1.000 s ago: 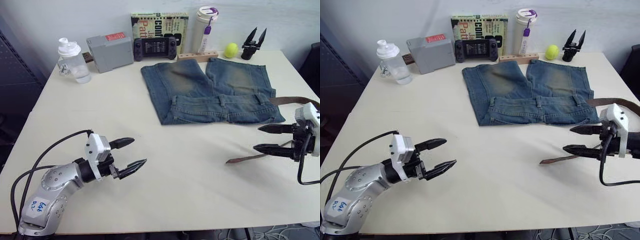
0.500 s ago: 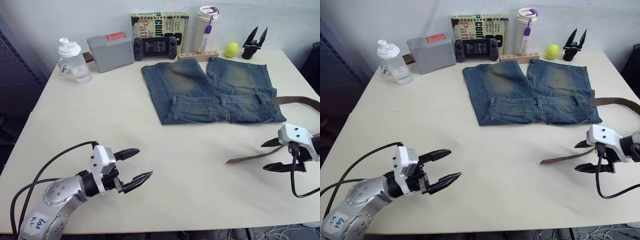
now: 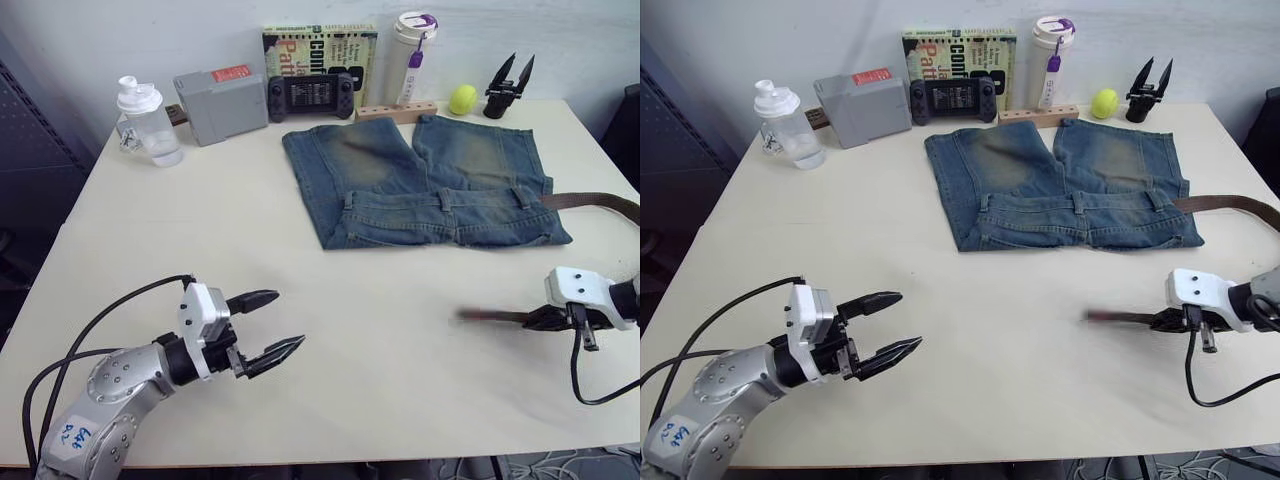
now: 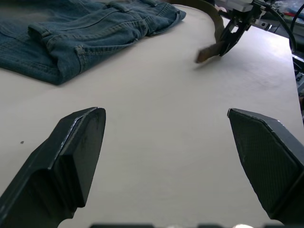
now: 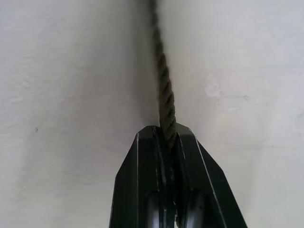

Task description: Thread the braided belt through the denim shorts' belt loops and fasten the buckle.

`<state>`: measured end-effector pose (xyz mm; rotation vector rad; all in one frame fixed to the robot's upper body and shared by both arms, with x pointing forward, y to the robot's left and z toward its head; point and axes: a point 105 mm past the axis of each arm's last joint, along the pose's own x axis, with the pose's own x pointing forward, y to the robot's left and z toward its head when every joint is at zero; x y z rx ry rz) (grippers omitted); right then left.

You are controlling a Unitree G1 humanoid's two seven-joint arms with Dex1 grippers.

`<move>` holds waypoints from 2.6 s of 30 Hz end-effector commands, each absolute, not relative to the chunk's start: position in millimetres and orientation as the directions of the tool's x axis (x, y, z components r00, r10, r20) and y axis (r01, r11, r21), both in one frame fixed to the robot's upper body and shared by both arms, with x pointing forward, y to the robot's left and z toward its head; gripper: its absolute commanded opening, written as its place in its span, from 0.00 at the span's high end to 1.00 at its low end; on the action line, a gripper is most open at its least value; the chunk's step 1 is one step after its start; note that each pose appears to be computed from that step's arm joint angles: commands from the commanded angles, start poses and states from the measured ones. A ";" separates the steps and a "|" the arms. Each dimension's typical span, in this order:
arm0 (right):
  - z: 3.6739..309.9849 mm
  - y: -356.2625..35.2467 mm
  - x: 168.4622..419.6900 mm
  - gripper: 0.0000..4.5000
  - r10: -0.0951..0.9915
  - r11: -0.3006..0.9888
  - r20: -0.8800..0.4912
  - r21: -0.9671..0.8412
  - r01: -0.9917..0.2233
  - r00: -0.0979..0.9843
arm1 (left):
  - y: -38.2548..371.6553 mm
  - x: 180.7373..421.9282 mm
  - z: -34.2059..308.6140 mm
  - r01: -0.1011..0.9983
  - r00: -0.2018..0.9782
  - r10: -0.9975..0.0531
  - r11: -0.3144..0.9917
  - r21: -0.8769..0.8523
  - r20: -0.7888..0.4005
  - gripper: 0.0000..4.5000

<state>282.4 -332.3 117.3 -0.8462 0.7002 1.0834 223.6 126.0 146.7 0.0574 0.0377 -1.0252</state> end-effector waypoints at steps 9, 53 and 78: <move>142.4 -246.5 289.8 0.99 0.693 0.149 -0.665 -0.245 -0.958 0.278 | 147.3 286.3 204.4 0.895 0.418 -0.909 0.411 0.177 -0.004 0.00; 163.9 -164.3 277.2 0.57 0.801 0.117 -0.545 -0.262 -0.958 0.247 | 36.2 279.7 158.6 1.000 -0.017 -0.999 -0.018 0.019 -0.049 1.00; 177.2 -128.0 241.0 0.02 0.682 0.186 0.340 0.775 -0.604 0.647 | 34.4 256.3 192.6 0.894 0.252 -0.917 0.099 -0.437 0.308 1.00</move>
